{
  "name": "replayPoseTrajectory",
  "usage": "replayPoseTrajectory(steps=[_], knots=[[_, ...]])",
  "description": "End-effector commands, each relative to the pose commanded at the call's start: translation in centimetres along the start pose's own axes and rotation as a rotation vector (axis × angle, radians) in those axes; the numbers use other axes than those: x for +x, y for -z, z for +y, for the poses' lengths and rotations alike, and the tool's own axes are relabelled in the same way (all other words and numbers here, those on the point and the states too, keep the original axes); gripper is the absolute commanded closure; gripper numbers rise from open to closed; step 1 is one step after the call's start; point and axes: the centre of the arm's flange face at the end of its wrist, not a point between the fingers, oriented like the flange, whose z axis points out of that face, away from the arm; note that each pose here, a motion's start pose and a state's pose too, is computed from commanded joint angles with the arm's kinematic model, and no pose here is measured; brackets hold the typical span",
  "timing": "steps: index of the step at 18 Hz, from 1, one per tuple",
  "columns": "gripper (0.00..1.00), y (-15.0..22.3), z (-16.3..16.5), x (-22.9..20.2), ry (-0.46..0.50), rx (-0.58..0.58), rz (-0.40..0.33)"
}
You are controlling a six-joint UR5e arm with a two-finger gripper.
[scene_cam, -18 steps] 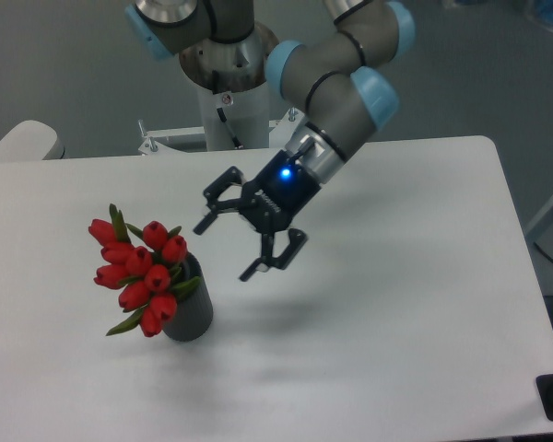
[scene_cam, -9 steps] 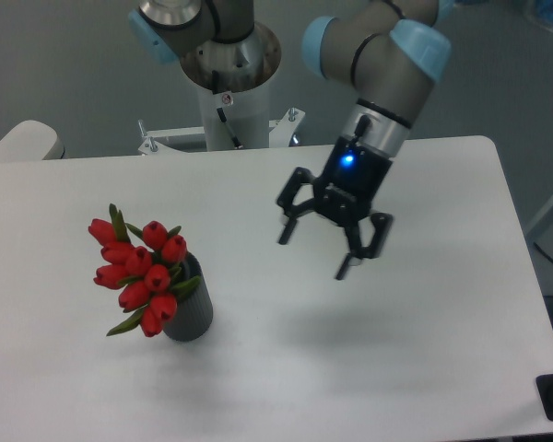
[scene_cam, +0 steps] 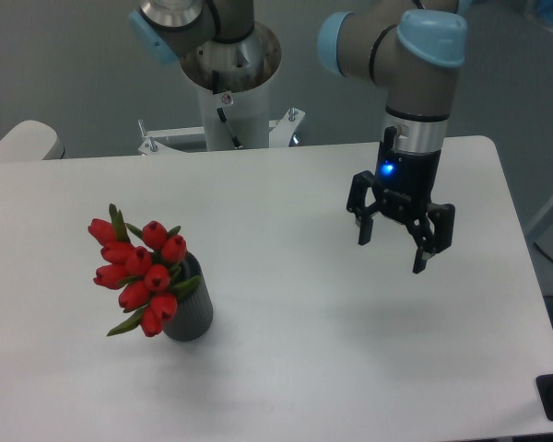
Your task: Insert the flowers into the vase
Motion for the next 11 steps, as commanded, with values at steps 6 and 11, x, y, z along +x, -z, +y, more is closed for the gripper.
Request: replayPoseTrajectory(steps=[6,11], knots=[[0.00,1.8,-0.6,-1.7,-0.050,-0.037,0.051],[0.00,2.9,-0.8,-2.9,-0.043,-0.046,0.096]])
